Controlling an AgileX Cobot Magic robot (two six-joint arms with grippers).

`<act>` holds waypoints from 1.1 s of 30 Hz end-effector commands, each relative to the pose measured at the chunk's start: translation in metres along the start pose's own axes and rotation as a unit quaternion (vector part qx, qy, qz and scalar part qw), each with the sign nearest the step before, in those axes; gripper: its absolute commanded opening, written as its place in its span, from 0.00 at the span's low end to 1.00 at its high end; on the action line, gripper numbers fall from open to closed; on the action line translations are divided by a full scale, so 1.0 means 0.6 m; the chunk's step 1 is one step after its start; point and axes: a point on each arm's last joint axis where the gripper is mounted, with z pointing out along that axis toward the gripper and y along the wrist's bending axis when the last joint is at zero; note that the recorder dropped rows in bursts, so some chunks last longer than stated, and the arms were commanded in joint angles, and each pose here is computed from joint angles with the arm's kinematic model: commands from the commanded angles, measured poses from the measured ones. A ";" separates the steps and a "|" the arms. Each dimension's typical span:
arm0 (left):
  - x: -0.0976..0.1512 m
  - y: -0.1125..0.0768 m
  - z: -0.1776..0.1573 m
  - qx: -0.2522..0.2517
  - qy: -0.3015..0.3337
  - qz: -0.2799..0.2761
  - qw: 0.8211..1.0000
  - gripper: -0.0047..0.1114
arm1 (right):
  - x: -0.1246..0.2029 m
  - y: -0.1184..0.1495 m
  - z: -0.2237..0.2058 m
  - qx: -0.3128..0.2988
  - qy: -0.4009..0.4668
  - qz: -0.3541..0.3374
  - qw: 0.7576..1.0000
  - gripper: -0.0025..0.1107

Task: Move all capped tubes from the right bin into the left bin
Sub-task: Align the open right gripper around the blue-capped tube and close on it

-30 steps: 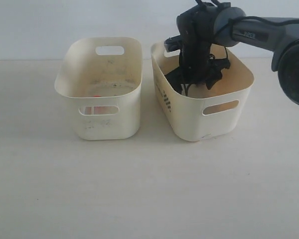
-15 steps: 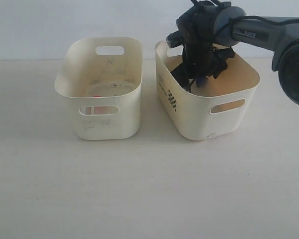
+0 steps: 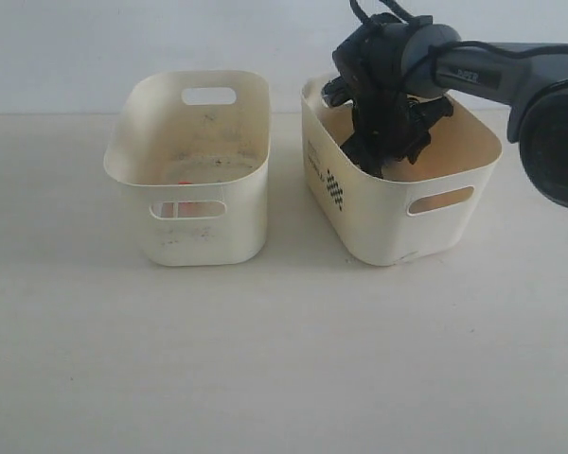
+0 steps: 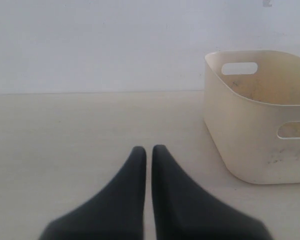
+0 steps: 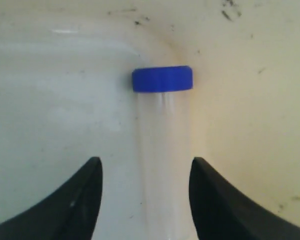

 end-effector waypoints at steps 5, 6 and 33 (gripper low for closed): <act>-0.003 0.000 0.000 0.001 -0.004 -0.008 1.000 0.08 | 0.011 -0.003 0.013 0.023 0.028 -0.013 0.999 0.46; -0.003 0.000 0.000 0.001 -0.004 -0.008 1.000 0.08 | 0.010 -0.003 0.013 0.025 0.028 -0.014 0.999 0.47; -0.003 0.000 0.000 0.001 -0.004 -0.008 1.000 0.08 | 0.003 -0.007 0.016 0.044 0.001 -0.026 0.999 0.56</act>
